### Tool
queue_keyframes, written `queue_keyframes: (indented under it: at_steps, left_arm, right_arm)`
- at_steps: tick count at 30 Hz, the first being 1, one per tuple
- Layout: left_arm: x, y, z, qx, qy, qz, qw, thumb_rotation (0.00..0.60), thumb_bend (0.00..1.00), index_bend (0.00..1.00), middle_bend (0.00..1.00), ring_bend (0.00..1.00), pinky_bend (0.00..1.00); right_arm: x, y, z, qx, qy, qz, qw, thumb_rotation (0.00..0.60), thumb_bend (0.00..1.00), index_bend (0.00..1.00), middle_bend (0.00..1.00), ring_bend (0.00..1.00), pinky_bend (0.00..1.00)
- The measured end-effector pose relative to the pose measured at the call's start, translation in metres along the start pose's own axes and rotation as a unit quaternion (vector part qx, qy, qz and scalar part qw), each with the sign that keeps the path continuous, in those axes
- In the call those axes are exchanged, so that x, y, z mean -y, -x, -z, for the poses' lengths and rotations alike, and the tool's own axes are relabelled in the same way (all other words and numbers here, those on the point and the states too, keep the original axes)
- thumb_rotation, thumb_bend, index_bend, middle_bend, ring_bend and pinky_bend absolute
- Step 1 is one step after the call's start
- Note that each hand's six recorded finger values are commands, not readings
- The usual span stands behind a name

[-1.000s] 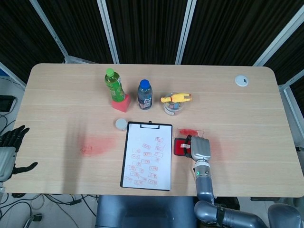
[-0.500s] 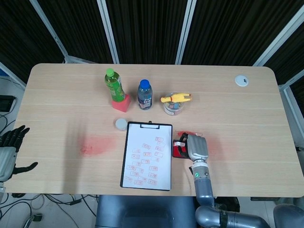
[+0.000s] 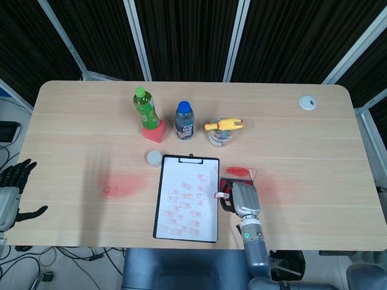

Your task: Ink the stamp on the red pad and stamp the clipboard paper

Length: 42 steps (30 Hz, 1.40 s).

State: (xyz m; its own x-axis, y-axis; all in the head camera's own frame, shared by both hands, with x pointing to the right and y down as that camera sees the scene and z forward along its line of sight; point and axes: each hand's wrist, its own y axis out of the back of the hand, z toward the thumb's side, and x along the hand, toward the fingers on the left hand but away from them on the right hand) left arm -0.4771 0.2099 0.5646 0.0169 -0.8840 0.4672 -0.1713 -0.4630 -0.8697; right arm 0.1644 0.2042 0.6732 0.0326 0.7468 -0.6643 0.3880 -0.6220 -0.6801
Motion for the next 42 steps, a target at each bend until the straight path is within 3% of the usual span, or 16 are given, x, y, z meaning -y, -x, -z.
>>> queue_keyframes:
  at_steps: [19, 42]
  left_arm:
    - [-0.001, -0.001, 0.0, 0.001, 0.006, 0.001, 1.0, 0.6, 0.04, 0.0, 0.0, 0.0, 0.0]
    - [-0.002, 0.0, 0.0, 0.003, 0.008, 0.001, 1.0, 0.6, 0.04, 0.0, 0.0, 0.0, 0.0]
  right_arm:
    - [0.046, -0.024, -0.021, -0.003, -0.014, -0.031, 0.9994, 0.6, 0.6, 0.96, 0.8, 0.88, 0.87]
    - [0.054, -0.016, -0.02, 0.006, -0.024, -0.037, 0.999, 0.6, 0.6, 0.96, 0.8, 0.88, 0.87]
